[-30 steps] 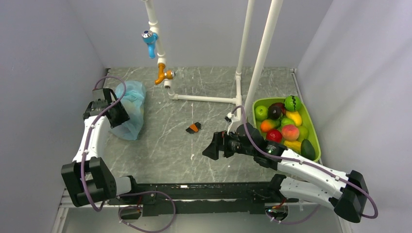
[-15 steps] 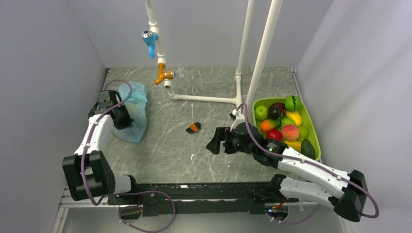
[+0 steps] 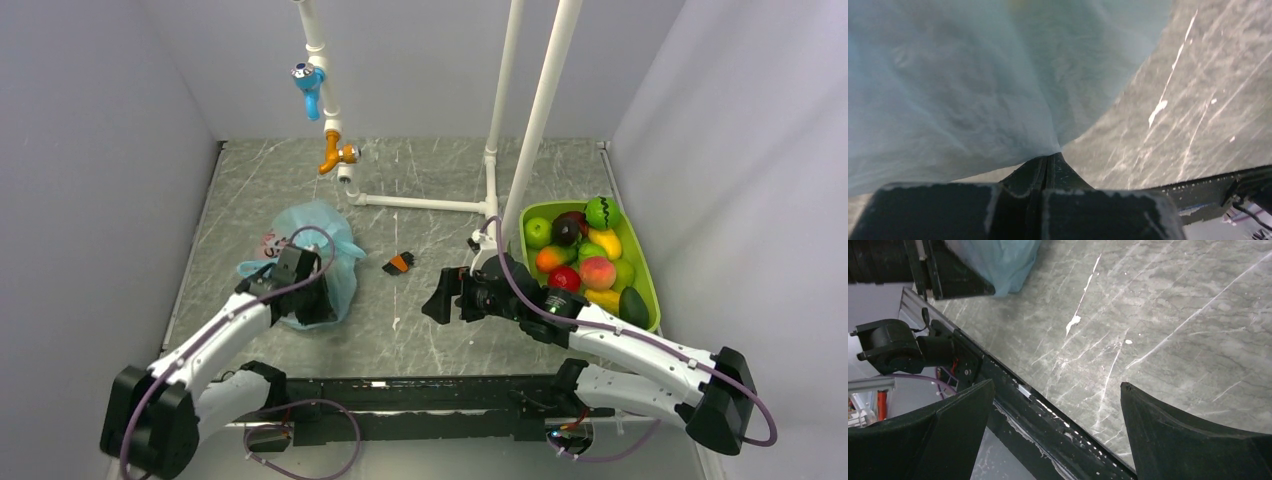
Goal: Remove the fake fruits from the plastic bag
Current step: Move the plastic bag to the center of the board.
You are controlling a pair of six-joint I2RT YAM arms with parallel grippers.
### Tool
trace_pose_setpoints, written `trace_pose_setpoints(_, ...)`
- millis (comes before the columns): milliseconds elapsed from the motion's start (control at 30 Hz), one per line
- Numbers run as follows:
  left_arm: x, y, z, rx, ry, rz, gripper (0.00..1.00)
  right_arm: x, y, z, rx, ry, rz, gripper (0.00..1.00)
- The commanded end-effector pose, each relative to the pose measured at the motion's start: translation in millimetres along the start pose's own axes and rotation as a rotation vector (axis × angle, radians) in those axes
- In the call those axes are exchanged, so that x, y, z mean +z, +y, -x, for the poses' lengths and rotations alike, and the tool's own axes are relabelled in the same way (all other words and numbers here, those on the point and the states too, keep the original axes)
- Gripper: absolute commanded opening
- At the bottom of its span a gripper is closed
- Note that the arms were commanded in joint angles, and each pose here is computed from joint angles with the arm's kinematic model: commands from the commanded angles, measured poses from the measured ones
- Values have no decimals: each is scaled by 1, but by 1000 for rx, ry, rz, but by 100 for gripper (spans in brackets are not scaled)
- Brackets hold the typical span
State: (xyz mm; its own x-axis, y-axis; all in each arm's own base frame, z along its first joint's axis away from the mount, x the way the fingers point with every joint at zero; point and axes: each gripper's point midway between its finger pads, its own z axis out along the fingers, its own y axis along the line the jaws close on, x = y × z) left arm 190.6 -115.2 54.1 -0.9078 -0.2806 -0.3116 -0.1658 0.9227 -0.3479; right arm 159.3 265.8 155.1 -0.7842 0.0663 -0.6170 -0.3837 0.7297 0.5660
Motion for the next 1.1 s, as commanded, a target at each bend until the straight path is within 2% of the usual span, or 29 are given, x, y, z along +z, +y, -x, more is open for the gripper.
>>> trace_pose_setpoints(0, -8, -21, -25, -72, -13, -104, 0, 1, 11, 3, -15, -13, 50, 100)
trace_pose_setpoints(67, -14, -29, -36, -56, -8, -149, 0, 4, 10, 1, -18, 1, 45, 100)
trace_pose_setpoints(267, -34, -90, -69, 42, -6, -397, 0, 7, 18, 4, -29, -5, 84, 100)
trace_pose_setpoints(500, -34, -135, -108, 245, 77, -346, 0, 8, 19, 7, -37, -9, 78, 100)
trace_pose_setpoints(567, -39, -153, -108, 283, 78, -363, 9, 6, 16, 7, -33, -23, 69, 100)
trace_pose_setpoints(667, -47, -169, -105, 293, 57, -415, 39, 1, 11, 9, -21, -55, 58, 100)
trace_pose_setpoints(767, -60, -177, -91, 292, -19, -468, 61, -3, 12, 10, -15, -75, 72, 100)
trace_pose_setpoints(900, -81, -170, -70, 359, -115, -444, 80, -3, 10, 8, -10, -73, 63, 100)
trace_pose_setpoints(967, -93, -159, -56, 397, -166, -371, 95, -1, 10, 8, -12, -67, 68, 100)
trace_pose_setpoints(1000, -97, -148, -48, 411, -184, -315, 99, 0, 11, 7, -9, -63, 72, 100)
trace_pose_setpoints(1067, -110, -133, -30, 442, -237, -226, 99, 4, 13, 5, -6, -50, 82, 100)
